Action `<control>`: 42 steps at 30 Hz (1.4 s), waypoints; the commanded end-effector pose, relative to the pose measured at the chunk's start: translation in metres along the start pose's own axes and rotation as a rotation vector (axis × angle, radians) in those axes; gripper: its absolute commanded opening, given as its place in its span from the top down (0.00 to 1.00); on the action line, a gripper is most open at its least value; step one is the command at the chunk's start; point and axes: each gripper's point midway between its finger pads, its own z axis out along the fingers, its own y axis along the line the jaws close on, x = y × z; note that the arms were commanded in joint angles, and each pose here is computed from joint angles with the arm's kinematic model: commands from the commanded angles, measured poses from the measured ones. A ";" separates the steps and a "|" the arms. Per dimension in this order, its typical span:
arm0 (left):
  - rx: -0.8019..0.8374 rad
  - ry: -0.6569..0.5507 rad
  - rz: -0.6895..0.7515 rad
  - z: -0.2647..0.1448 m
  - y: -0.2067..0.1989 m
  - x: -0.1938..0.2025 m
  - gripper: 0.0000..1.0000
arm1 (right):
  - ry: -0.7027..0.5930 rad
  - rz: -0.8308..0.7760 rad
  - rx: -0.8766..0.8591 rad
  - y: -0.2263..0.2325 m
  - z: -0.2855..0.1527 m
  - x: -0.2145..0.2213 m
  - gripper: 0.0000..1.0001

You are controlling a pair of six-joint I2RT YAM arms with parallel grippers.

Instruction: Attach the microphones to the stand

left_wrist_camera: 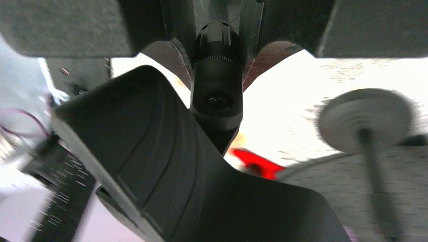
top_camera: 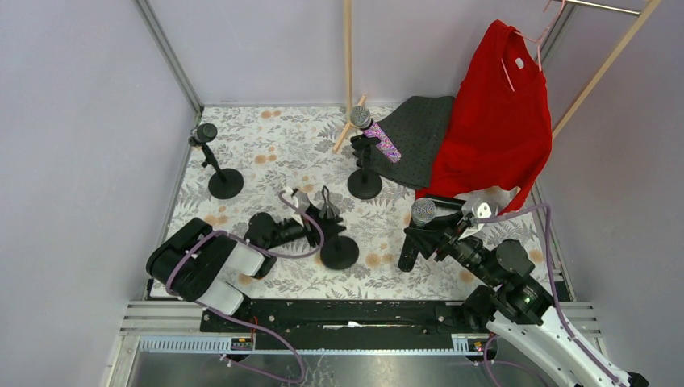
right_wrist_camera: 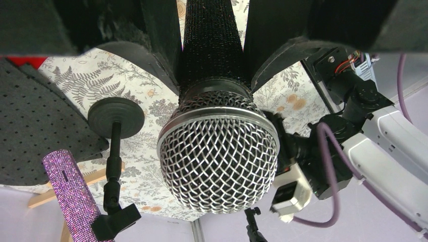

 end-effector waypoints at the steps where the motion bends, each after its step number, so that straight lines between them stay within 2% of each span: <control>1: 0.305 -0.025 0.156 -0.008 -0.070 -0.008 1.00 | -0.095 -0.055 -0.013 0.006 -0.005 -0.032 0.97; 6: 0.504 0.037 0.173 -0.007 -0.101 0.005 1.00 | -0.098 -0.057 -0.027 0.008 -0.004 -0.031 0.98; 11: 0.614 0.073 0.190 -0.002 -0.111 0.014 0.85 | -0.101 -0.066 -0.034 0.010 -0.006 -0.036 0.98; 13: 0.605 0.070 0.204 0.001 -0.107 0.017 0.70 | -0.068 -0.069 -0.028 0.008 -0.008 -0.029 0.98; 14: 0.593 0.064 0.216 0.003 -0.105 0.017 0.65 | -0.065 -0.070 -0.028 0.008 -0.008 -0.029 0.98; 16: 0.557 0.054 0.230 0.006 -0.099 0.016 0.47 | -0.063 -0.072 -0.027 0.008 -0.009 -0.029 0.98; 18: 0.518 0.046 0.234 0.009 -0.094 0.015 0.38 | -0.062 -0.075 -0.029 0.009 -0.010 -0.030 0.98; 19: 0.494 0.039 0.235 0.010 -0.091 0.014 0.29 | -0.062 -0.079 -0.028 0.009 -0.011 -0.031 0.98; 23: 0.396 0.026 0.230 0.009 -0.081 0.011 0.17 | -0.063 -0.086 -0.021 0.008 -0.012 -0.031 0.98; 32: 0.148 0.021 0.243 -0.002 -0.081 0.013 0.02 | -0.054 -0.096 -0.021 0.006 -0.009 -0.025 0.98; 38: -0.118 -0.058 0.236 -0.017 -0.078 0.009 0.01 | -0.050 -0.093 -0.026 0.006 -0.006 -0.021 0.98; 42: -0.231 -0.080 0.228 -0.021 -0.069 0.007 0.01 | -0.047 -0.083 -0.034 0.006 -0.003 -0.018 0.98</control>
